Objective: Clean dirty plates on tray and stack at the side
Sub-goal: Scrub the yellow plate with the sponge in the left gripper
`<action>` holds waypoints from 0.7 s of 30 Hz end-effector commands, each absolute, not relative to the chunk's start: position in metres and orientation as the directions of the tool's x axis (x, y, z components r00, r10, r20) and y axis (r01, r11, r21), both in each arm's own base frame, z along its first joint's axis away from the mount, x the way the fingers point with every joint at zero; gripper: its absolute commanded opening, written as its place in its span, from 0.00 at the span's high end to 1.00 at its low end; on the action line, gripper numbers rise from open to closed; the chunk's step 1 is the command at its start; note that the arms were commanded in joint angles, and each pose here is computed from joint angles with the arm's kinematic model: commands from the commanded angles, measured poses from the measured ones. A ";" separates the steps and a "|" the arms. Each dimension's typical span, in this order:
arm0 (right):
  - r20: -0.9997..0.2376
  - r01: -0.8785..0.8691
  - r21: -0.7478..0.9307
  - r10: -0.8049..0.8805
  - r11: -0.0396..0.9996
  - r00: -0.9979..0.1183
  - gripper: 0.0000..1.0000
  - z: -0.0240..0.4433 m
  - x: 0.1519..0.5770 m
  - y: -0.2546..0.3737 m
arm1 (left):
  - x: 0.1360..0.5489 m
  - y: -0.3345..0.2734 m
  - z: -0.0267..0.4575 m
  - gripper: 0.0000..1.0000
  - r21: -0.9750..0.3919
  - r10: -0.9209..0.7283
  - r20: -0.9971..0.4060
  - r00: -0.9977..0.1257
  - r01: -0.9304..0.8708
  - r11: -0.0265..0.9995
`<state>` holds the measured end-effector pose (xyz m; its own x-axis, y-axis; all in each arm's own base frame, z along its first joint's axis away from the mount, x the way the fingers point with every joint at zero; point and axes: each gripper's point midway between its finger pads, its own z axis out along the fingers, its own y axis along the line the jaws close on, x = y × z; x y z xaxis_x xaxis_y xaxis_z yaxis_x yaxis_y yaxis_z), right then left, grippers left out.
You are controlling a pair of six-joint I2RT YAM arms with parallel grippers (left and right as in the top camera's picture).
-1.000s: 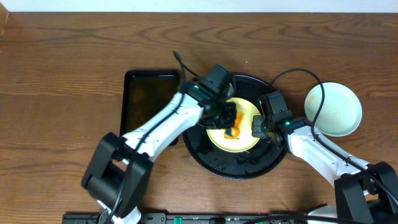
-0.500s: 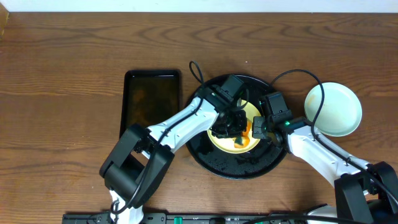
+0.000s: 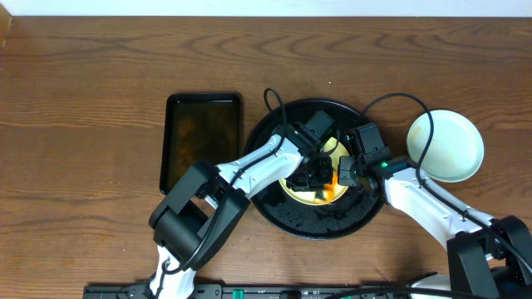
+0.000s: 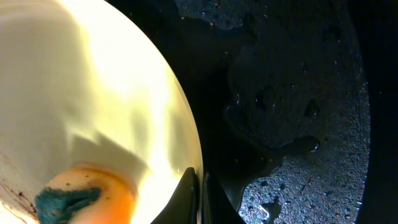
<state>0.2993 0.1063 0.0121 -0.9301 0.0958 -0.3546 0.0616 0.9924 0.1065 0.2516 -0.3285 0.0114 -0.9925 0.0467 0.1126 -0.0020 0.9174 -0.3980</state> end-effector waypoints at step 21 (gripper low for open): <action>-0.355 0.078 0.087 0.104 0.993 -0.929 0.88 0.012 0.299 0.098 | 0.331 -0.192 0.126 0.93 -0.205 -0.095 -0.301 -0.949 -0.033 0.978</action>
